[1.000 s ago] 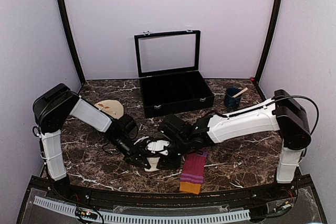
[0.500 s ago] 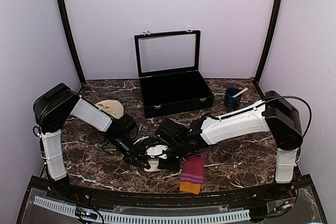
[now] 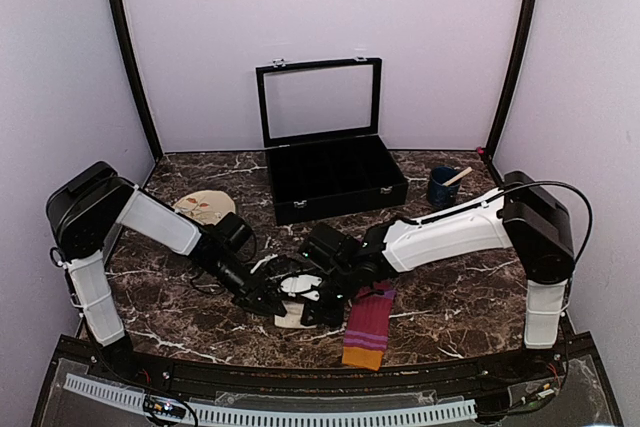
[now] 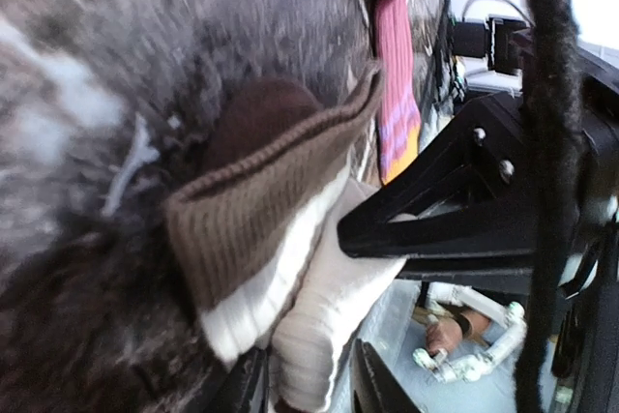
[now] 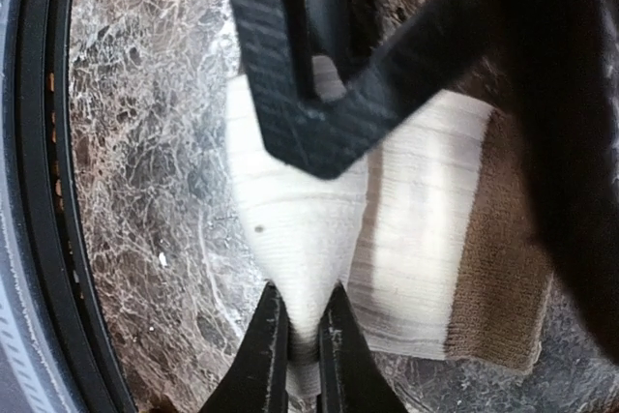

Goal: Roll the socks
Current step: Roll the sock at the center of the board.

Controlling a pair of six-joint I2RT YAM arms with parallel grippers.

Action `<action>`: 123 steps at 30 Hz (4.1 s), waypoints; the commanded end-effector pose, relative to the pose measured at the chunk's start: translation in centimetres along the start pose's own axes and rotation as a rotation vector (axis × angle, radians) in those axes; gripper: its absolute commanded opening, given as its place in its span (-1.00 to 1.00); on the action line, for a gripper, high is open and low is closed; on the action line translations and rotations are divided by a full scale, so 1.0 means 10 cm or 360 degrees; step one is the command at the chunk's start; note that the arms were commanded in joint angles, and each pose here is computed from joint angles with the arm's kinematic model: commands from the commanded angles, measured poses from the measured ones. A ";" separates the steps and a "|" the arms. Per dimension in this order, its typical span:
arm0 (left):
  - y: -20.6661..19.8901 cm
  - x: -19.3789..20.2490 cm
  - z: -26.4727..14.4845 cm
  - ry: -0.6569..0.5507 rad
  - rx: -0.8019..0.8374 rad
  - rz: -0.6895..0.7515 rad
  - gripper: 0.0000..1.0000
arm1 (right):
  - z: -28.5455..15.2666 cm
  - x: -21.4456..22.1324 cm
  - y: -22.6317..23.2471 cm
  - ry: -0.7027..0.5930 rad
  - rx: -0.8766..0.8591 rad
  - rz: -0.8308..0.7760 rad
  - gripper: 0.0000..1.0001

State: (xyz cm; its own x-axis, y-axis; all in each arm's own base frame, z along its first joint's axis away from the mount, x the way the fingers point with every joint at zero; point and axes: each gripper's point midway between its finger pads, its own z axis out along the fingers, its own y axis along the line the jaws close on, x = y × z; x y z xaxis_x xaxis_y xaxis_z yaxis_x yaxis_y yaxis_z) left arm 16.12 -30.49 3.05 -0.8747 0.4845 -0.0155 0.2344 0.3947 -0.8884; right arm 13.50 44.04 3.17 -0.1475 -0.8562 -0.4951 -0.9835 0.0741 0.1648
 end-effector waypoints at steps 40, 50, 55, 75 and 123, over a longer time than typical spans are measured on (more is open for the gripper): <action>-0.31 -0.07 -0.02 -0.0430 -0.0594 0.0786 0.14 | -0.14 0.16 -0.07 0.0014 -0.0805 0.0923 -1.00; -0.41 -0.09 0.15 -0.0332 -0.0608 0.0963 0.03 | -0.12 0.22 -0.06 0.0028 -0.0841 0.0958 -1.00; -0.39 -0.02 0.31 -0.0203 -0.0636 0.1019 -0.09 | -0.13 0.25 -0.07 0.0032 -0.0838 0.0978 -1.00; -0.05 0.10 0.34 -0.0115 -0.0894 0.1012 -0.12 | -0.13 0.42 -0.04 0.0063 -0.0838 0.1018 -1.00; -0.08 0.23 0.56 0.0045 -0.0636 0.0618 -1.00 | -0.17 0.47 -0.23 0.0054 -0.0565 0.0993 -0.41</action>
State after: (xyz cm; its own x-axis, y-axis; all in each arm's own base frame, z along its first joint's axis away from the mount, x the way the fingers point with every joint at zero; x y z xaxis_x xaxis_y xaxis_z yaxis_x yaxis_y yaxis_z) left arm 12.91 -34.81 2.27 -0.5858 0.6835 -0.4355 0.7941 0.3766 -0.4770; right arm 13.93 39.73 2.82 -0.6516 -0.7407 -0.1637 -0.5705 0.3363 0.7493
